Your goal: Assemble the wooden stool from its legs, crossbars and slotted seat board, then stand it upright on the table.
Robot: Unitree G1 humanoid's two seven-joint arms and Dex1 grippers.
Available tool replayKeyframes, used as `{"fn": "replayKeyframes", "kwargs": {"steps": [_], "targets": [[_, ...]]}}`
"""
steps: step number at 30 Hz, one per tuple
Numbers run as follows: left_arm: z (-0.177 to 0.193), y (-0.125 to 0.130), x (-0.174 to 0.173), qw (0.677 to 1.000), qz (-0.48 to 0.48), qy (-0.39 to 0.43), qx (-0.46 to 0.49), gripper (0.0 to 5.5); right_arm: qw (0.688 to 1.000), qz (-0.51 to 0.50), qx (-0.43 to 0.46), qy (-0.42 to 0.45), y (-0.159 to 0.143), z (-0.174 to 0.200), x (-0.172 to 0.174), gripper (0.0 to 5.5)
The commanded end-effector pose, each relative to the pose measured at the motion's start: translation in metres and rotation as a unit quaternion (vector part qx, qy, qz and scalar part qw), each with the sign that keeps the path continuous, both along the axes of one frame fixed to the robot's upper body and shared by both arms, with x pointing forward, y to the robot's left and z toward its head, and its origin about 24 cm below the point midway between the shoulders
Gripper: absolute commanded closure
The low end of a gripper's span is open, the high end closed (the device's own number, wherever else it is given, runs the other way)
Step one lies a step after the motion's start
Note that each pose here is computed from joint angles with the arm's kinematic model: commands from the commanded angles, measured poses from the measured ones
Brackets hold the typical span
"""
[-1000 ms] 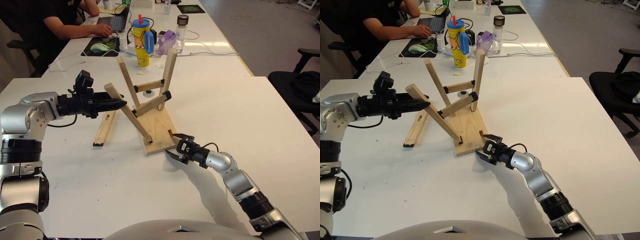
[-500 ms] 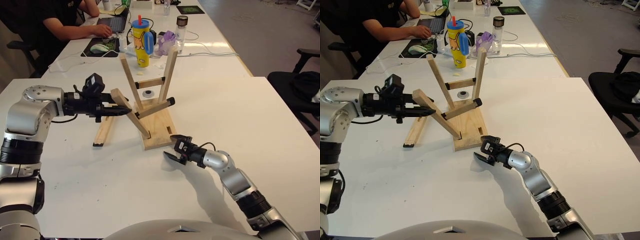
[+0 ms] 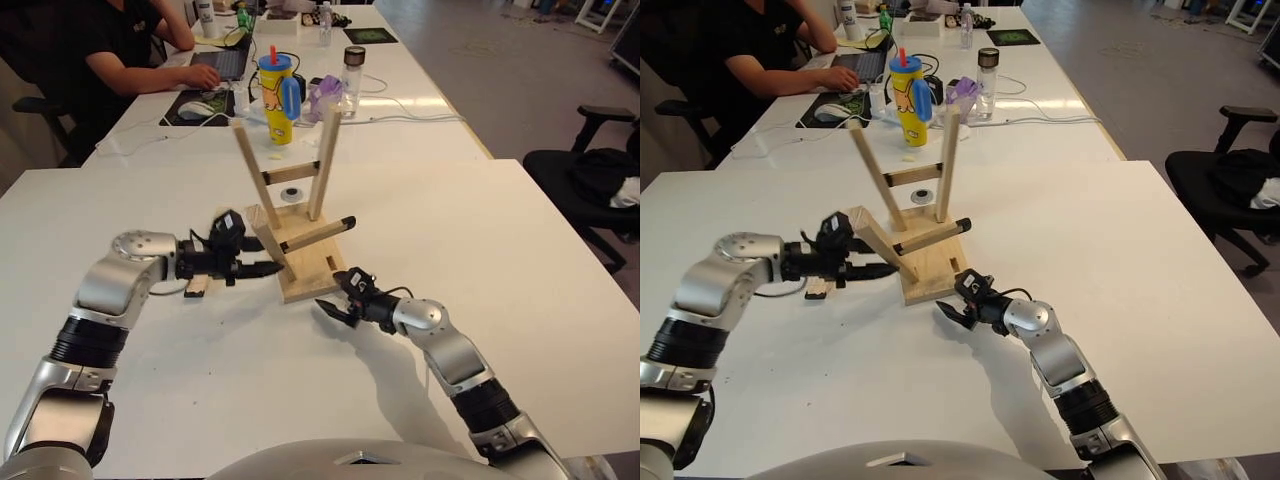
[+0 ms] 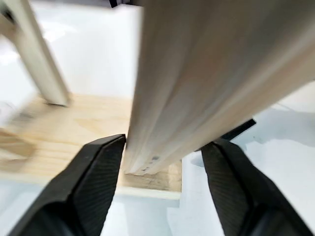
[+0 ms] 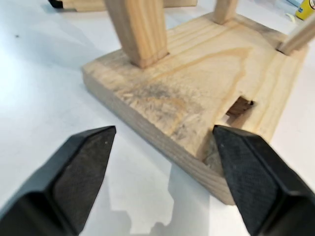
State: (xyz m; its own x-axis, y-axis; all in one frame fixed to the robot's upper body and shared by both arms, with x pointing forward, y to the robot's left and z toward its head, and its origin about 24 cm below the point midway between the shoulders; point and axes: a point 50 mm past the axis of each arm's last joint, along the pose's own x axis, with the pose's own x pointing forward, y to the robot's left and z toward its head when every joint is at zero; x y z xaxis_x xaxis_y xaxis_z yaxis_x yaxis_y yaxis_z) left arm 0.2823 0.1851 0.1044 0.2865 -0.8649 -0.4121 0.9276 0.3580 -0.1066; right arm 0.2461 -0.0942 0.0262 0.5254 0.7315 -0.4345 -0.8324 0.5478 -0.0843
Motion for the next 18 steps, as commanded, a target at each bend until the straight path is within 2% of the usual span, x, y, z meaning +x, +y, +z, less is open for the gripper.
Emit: {"fn": "replayKeyframes", "kwargs": {"steps": [1, 10, 13, 16, 18], "targets": [[-0.003, 0.015, 0.001, 1.0, 0.008, 0.014, 0.027, 2.06, 0.994, 0.006, -0.018, 0.104, 0.002, -0.033, -0.015, 1.85], [0.006, 0.087, 0.002, 0.988, 0.063, -0.006, 0.141, 0.68, 0.992, -0.031, -0.055, 0.108, 0.006, -0.042, -0.007, 1.85], [0.032, 0.1, 0.018, 0.987, 0.133, -0.05, 0.073, 0.46, 0.987, -0.06, -0.112, 0.103, 0.004, -0.048, -0.003, 1.85], [0.055, 0.09, 0.03, 0.983, 0.154, -0.104, -0.004, 0.46, 0.975, -0.063, -0.181, 0.115, 0.0, -0.057, -0.004, 1.85], [0.072, 0.082, 0.036, 0.972, 0.176, -0.143, -0.058, 0.46, 0.97, -0.077, -0.19, 0.129, 0.003, -0.059, -0.003, 1.85]]}}
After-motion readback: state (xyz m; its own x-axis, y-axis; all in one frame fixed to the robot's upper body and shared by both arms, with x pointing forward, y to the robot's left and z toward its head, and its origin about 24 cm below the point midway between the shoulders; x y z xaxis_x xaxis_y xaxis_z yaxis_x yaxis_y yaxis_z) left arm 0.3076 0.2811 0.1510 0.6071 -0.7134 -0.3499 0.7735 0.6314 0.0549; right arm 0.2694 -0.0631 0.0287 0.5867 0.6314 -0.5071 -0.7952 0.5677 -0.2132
